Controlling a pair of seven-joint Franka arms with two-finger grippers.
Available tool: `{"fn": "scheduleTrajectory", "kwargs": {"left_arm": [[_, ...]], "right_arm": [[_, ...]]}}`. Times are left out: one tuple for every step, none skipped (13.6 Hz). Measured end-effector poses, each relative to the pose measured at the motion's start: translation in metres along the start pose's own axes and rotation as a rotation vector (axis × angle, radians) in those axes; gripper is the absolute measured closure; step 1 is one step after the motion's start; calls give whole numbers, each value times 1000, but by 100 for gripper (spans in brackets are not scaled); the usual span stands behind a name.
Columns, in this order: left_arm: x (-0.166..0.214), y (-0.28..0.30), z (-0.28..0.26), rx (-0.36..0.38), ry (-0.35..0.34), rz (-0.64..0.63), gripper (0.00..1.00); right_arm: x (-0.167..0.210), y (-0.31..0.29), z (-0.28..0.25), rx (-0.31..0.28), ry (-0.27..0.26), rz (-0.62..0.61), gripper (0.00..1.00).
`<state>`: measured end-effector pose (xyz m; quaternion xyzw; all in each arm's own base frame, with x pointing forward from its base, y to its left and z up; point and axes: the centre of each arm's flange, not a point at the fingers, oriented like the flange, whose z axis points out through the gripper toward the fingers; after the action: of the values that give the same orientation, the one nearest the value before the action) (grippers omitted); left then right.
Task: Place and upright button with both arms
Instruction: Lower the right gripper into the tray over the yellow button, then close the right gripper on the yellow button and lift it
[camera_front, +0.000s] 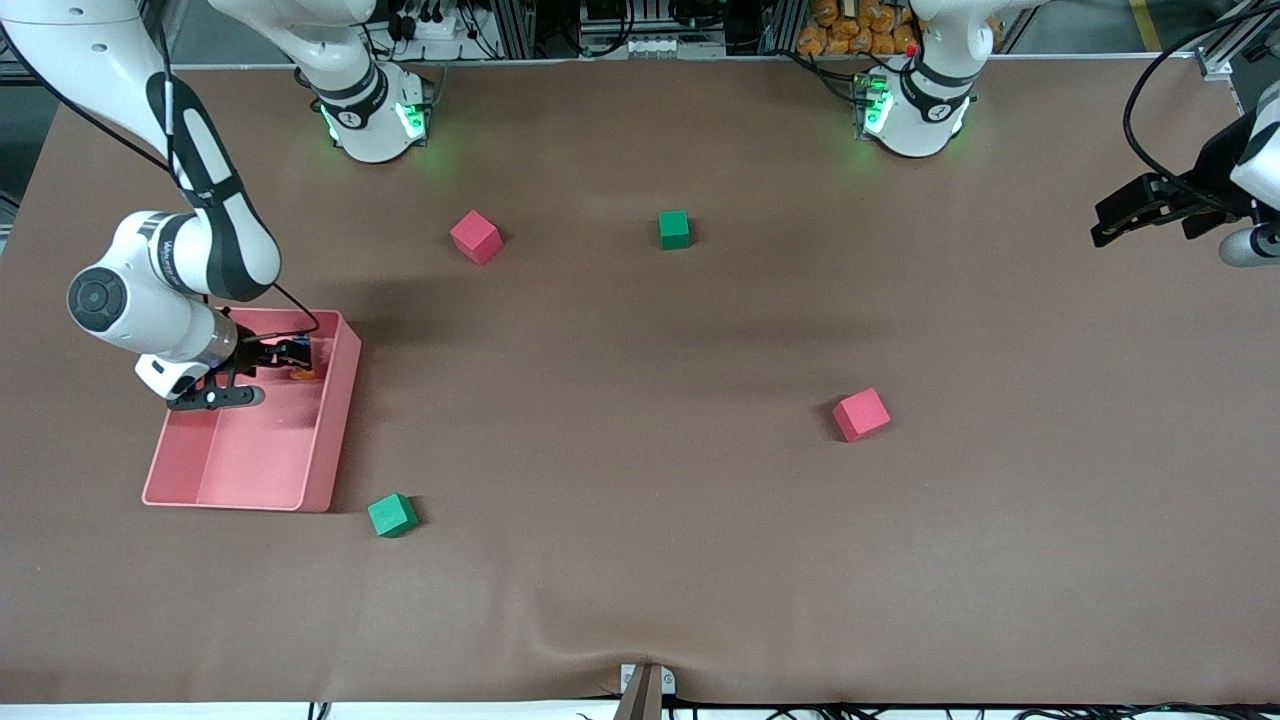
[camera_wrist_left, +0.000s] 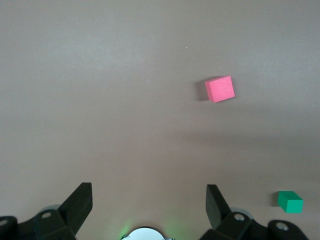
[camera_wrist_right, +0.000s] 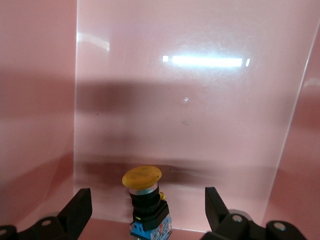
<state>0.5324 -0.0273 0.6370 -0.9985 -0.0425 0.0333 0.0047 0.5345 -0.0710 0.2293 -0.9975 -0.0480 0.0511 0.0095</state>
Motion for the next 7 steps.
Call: {"fn": "scheduleTrajectory", "kwargs": {"left_arm": [[0, 0, 0, 0, -1, 0, 0], [0, 0, 1, 0, -1, 0, 0], [0, 0, 1, 0, -2, 0, 0], [0, 0, 1, 0, -2, 0, 0], [0, 0, 2, 0, -4, 0, 0], [0, 0, 3, 1, -5, 1, 0], [0, 0, 3, 1, -6, 1, 0]], "right_arm": [[0, 0, 0, 0, -1, 0, 0], [0, 0, 1, 1, -4, -1, 0], [-1, -1, 2, 2, -10, -1, 0], [-3, -1, 4, 4, -19, 0, 0], [-4, -1, 9, 6, -28, 0, 0], [-6, 0, 15, 8, -40, 2, 0], [-7, 0, 21, 9, -48, 3, 0]]}}
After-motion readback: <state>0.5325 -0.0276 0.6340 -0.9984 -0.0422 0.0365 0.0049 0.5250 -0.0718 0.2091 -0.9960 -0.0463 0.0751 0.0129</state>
